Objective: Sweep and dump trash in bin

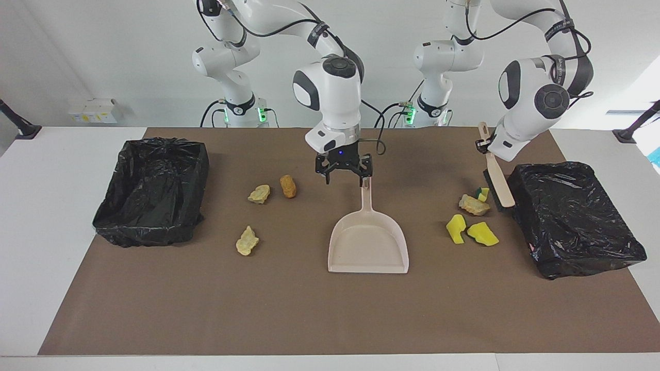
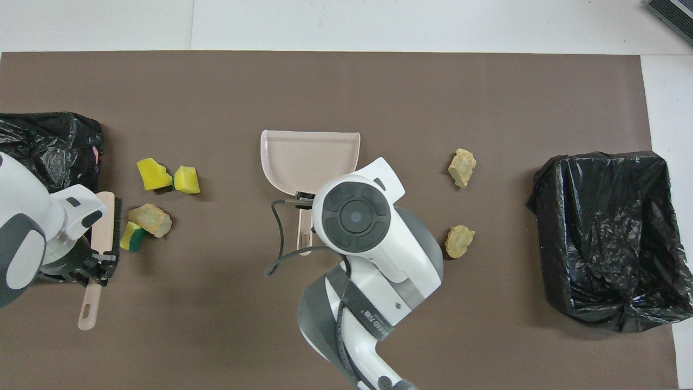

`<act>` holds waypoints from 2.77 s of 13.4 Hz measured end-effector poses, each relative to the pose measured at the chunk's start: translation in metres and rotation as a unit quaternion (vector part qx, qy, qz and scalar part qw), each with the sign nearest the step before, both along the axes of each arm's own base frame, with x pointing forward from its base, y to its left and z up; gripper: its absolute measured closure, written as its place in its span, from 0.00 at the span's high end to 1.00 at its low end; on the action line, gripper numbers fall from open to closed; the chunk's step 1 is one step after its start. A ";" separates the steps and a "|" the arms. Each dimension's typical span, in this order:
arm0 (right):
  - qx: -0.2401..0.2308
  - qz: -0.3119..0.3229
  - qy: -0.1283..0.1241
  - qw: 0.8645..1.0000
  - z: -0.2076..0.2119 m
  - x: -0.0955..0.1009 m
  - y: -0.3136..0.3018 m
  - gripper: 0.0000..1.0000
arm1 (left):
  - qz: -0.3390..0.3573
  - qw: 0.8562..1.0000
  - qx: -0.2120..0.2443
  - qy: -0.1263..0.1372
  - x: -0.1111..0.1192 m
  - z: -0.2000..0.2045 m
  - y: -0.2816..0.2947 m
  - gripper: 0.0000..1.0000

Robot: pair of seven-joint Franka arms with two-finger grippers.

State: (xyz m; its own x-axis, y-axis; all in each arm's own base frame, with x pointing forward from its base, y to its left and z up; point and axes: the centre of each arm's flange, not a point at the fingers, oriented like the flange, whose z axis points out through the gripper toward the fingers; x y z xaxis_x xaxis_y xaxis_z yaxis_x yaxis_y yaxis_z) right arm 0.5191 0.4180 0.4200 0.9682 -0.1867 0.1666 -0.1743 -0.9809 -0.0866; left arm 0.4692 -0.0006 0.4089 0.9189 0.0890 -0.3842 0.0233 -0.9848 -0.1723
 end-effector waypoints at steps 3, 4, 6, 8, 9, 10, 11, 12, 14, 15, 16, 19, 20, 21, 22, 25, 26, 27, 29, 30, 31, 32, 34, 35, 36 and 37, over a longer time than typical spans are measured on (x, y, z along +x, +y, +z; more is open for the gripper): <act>-0.020 0.018 -0.014 1.000 -0.037 -0.004 0.034 1.00 | -0.003 1.000 -0.001 0.003 -0.006 -0.020 -0.001 0.26; -0.022 0.019 -0.015 0.999 -0.043 -0.001 0.035 1.00 | -0.004 1.000 -0.002 0.002 -0.008 -0.024 -0.002 0.26; -0.021 0.016 -0.017 1.000 -0.046 0.004 0.033 1.00 | -0.002 1.000 -0.010 0.001 -0.010 -0.027 -0.006 0.26; -0.022 0.018 -0.016 0.999 -0.050 0.003 0.036 0.96 | 0.009 0.999 -0.034 -0.001 -0.011 -0.025 -0.017 0.26; -0.023 0.020 -0.014 0.999 -0.052 0.001 0.037 0.96 | 0.011 0.999 -0.042 -0.002 -0.012 -0.023 -0.022 0.26; -0.024 0.022 -0.012 0.999 -0.055 0.000 0.039 0.92 | 0.012 0.999 -0.049 -0.004 -0.012 -0.019 -0.026 0.26; -0.025 0.024 -0.010 0.999 -0.058 -0.002 0.042 0.92 | 0.014 0.998 -0.054 -0.004 -0.014 -0.010 -0.028 0.26; -0.026 0.028 -0.007 0.999 -0.061 -0.005 0.044 0.89 | 0.014 0.998 -0.056 -0.006 -0.015 0.001 -0.030 0.26; -0.028 0.035 -0.001 0.999 -0.067 -0.011 0.048 0.85 | 0.015 0.998 -0.059 -0.025 -0.010 0.035 -0.029 0.26; -0.028 0.038 0.001 0.999 -0.069 -0.013 0.049 0.84 | 0.017 0.997 -0.060 -0.043 -0.005 0.053 -0.027 0.26; -0.028 0.040 0.001 0.999 -0.069 -0.015 0.051 0.73 | 0.020 0.996 -0.061 -0.059 0.001 0.066 -0.023 0.26; -0.035 0.049 0.007 0.998 -0.071 -0.016 0.051 0.37 | 0.031 0.993 -0.063 -0.093 0.015 0.073 -0.010 0.26; -0.039 0.051 0.010 0.998 -0.070 -0.016 0.049 0.32 | 0.032 0.993 -0.061 -0.098 0.018 0.070 -0.008 0.26; -0.045 0.061 0.013 0.997 -0.070 -0.015 0.047 0.32 | 0.029 0.992 -0.059 -0.104 0.021 0.068 -0.007 0.26; -0.052 0.078 0.018 0.995 -0.068 -0.014 0.044 0.32 | 0.021 0.992 -0.056 -0.112 0.025 0.067 -0.006 0.26; -0.060 0.142 0.049 0.987 -0.052 0.000 0.014 0.32 | 0.001 0.992 -0.044 -0.116 0.035 0.053 0.008 0.26; -0.061 0.171 0.061 0.982 -0.043 0.007 -0.001 0.32 | 0.003 0.994 -0.044 -0.103 0.037 0.040 0.013 0.26; -0.065 0.200 0.068 0.975 -0.035 0.014 -0.016 0.32 | 0.004 0.995 -0.044 -0.089 0.040 0.026 0.015 0.26; -0.072 0.254 0.075 0.962 -0.016 0.026 -0.045 0.32 | 0.005 0.997 -0.045 -0.063 0.042 0.000 0.014 0.26; -0.075 0.282 0.077 0.954 -0.007 0.031 -0.060 0.32 | 0.006 0.998 -0.048 -0.050 0.040 -0.012 0.013 0.26; -0.077 0.311 0.078 0.944 0.000 0.036 -0.073 0.32 | 0.011 0.998 -0.056 -0.039 0.036 -0.022 0.010 0.26; -0.080 0.343 0.079 0.933 0.004 0.040 -0.083 0.32 | 0.019 0.997 -0.068 -0.029 0.030 -0.031 0.006 0.26; -0.087 0.429 0.081 0.895 0.003 0.043 -0.094 0.32 | 0.023 0.996 -0.084 -0.016 0.017 -0.041 -0.005 0.26; -0.089 0.467 0.082 0.876 -0.001 0.043 -0.097 0.32 | 0.019 0.996 -0.090 -0.013 0.012 -0.041 -0.016 0.26; -0.091 0.500 0.080 0.858 -0.006 0.043 -0.100 0.32 | 0.014 0.995 -0.096 -0.011 0.006 -0.041 -0.032 0.26; -0.092 0.528 0.079 0.840 -0.011 0.042 -0.103 0.32 | 0.009 0.995 -0.101 -0.009 0.001 -0.040 -0.052 0.26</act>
